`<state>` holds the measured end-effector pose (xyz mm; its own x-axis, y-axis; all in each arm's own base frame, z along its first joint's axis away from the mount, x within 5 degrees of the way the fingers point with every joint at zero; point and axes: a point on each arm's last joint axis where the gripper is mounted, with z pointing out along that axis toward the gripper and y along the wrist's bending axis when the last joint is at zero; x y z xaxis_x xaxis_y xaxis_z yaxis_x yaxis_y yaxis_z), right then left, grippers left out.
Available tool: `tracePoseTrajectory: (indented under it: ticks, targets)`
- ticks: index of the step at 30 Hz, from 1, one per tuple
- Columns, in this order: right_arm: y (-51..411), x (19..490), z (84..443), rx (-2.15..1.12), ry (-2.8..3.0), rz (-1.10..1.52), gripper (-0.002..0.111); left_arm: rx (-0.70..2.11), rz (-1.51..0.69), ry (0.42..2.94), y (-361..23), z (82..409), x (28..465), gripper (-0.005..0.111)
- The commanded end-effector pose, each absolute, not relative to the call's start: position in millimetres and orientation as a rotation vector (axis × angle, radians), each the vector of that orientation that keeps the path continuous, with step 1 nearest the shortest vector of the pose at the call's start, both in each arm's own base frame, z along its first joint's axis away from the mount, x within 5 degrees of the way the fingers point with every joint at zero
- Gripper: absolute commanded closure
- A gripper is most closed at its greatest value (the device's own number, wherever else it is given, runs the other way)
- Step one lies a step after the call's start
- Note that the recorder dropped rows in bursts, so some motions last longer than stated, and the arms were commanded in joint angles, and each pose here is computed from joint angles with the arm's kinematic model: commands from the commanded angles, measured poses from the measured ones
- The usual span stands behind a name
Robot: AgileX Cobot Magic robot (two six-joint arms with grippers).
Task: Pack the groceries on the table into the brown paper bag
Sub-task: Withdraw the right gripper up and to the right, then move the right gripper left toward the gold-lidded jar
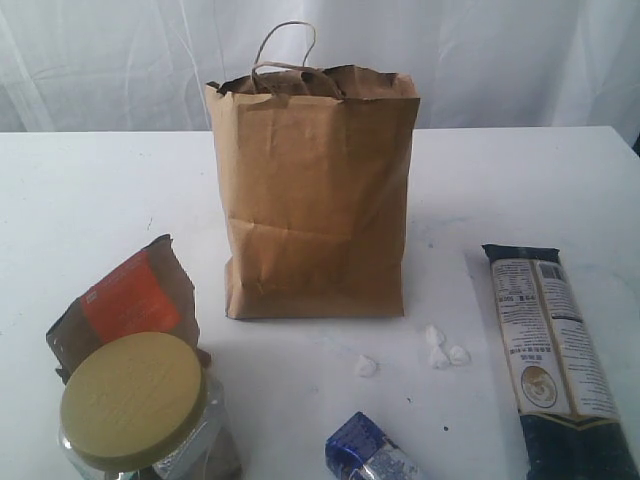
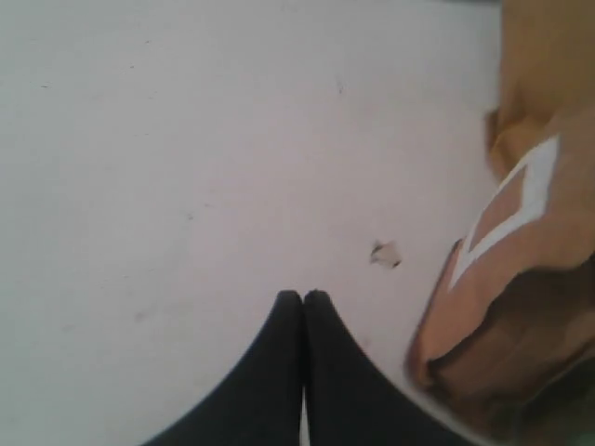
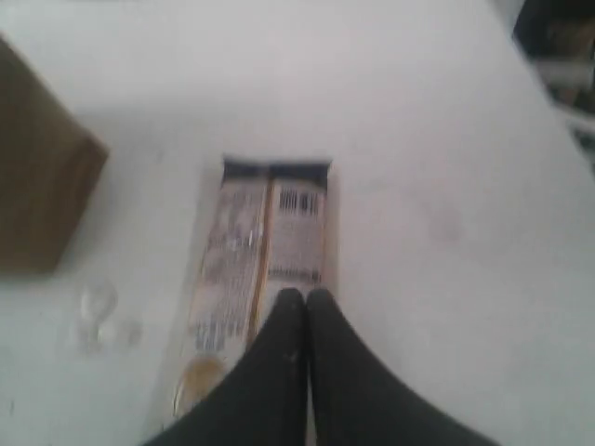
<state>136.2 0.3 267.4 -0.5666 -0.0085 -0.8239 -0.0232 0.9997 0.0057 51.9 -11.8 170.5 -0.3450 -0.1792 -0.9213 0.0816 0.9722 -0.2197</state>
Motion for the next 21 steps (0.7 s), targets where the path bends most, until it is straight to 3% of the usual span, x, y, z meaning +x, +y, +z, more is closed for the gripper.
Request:
tracePoseTrajectory:
  ticks: [1, 6, 11, 15, 17, 21]
  targets:
    - [18, 120, 249, -0.342, 2.358, 0.160, 0.108, -0.301, -0.543, 1.772, -16, 181, 54, 0.107]
    - [50, 116, 266, -0.515, 2.138, 0.588, 0.108, -0.352, -0.543, 1.638, -11, 192, 56, 0.107]
    - [54, 130, 300, -0.171, 1.811, 0.833, 0.108, -0.362, -0.455, 1.432, -1, 209, 57, 0.107]
    - [39, 142, 309, 0.125, 1.696, 0.812, 0.108, -0.205, -0.316, 1.502, -4, 204, 57, 0.107]
    - [42, 145, 306, 0.057, 1.711, 0.808, 0.108, -0.079, -0.253, 1.597, -8, 196, 57, 0.107]
    - [71, 143, 313, -0.399, 1.664, 1.074, 0.108, 0.068, -0.194, 1.688, -13, 188, 56, 0.107]
